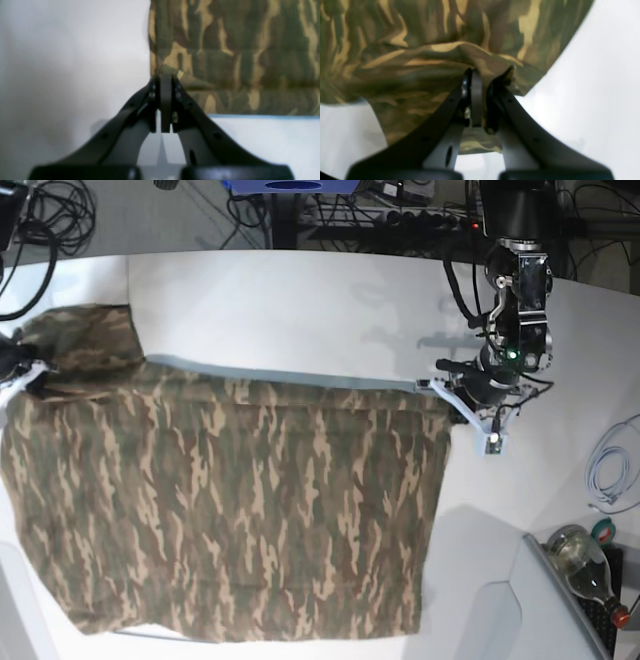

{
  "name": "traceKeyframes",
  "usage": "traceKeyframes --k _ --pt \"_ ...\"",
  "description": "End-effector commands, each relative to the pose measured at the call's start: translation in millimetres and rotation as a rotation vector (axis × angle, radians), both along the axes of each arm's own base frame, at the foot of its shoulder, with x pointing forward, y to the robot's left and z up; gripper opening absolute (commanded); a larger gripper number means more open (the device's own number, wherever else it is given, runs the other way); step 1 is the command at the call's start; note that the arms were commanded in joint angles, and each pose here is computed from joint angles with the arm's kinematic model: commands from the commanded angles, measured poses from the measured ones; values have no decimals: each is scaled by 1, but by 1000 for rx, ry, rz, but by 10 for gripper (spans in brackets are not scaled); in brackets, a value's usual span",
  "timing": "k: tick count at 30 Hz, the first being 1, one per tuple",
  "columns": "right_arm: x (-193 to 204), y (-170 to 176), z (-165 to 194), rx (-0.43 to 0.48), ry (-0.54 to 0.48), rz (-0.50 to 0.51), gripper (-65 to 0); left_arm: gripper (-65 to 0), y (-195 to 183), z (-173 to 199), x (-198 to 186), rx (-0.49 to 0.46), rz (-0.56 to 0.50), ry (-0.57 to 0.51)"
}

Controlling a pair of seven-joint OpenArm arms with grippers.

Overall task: Layout the t-shirt on the table in an organized manner, then fold the t-shirt properly
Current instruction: 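Grasp the shirt hem corners with both grippers and fold them toward the collar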

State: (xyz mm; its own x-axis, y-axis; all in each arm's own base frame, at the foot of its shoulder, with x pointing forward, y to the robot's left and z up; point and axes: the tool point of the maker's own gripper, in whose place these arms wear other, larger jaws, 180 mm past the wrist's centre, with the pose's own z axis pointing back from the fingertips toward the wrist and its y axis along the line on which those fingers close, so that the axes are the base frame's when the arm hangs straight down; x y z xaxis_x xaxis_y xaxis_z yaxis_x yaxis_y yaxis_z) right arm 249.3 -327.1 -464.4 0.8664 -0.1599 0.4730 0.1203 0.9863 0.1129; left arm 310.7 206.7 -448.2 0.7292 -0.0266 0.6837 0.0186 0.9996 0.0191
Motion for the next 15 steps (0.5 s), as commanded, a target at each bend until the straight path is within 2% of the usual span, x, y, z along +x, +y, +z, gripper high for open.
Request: traceKeyframes --k 1,6,12,15 --pt "7 -9 10 -16 -28 -4 -648 -650 8 9 6 20 8 -37" --pt "-13 -3 -5 2 32 -8 -648 -650 7 -1 -8 16 10 -40" --pt "-39 20 -24 55 125 -2 -648 -650 18 -8 -21 40 9 -21" --pt "-46 33 -28 76 140 4 -645 -650 26 -12 -24 51 13 -19"
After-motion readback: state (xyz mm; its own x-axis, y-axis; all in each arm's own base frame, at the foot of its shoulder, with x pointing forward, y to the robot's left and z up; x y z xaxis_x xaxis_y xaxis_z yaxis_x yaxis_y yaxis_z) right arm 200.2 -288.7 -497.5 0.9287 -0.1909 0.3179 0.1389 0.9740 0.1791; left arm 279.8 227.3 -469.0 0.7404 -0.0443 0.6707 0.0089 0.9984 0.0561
